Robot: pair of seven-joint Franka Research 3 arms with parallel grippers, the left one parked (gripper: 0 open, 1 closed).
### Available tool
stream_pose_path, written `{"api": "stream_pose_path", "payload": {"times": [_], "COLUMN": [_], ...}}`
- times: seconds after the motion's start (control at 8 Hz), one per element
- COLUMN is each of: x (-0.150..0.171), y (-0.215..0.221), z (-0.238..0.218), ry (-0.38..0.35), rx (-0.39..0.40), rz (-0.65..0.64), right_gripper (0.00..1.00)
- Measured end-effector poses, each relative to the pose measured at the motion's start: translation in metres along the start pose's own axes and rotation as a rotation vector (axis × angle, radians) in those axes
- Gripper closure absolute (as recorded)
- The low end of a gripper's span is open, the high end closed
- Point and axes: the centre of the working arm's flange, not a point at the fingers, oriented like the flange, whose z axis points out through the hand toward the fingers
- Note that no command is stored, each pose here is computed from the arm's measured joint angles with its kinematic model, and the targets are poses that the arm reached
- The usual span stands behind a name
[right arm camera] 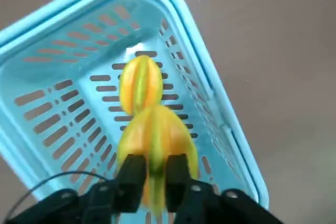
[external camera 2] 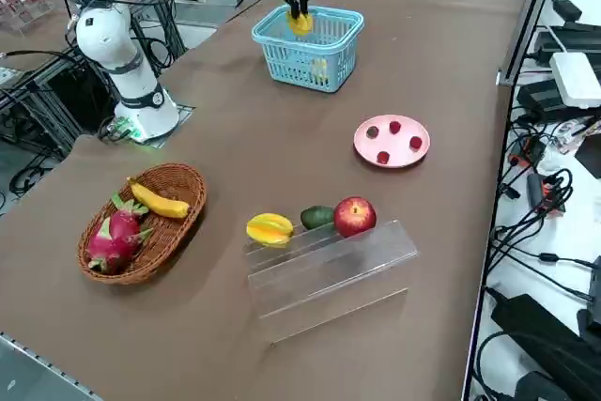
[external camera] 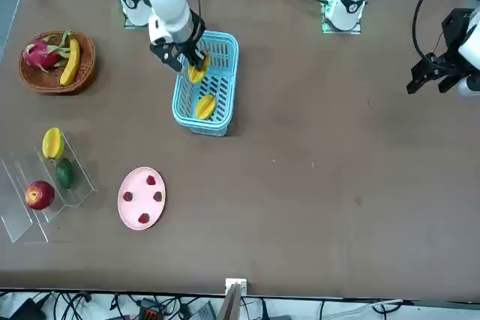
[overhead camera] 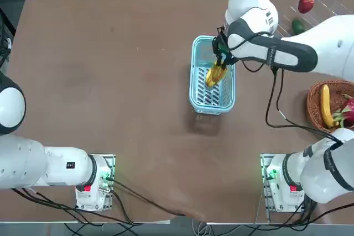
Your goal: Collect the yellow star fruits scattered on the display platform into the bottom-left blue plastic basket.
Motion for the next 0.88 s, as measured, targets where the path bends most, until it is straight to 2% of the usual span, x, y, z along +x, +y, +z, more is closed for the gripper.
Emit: {"api": "stream_pose_path", "payload": {"times": [0.38,0.5,0.62,0.88], "x": [0.007,0.019,0.043,0.124], "y": [0.000,0.001,0.008,0.054], "z": [-0.012,-0.032,-0.062,-0.130], "ry": [0.006,0.027,0.040,0.015], "rx": [-0.018,-0.035,-0.052,-0.081], "rz": [0.003,-0.001,-0.013,-0.070], "right_gripper": [0.13,0.01,0.00,0.00]}}
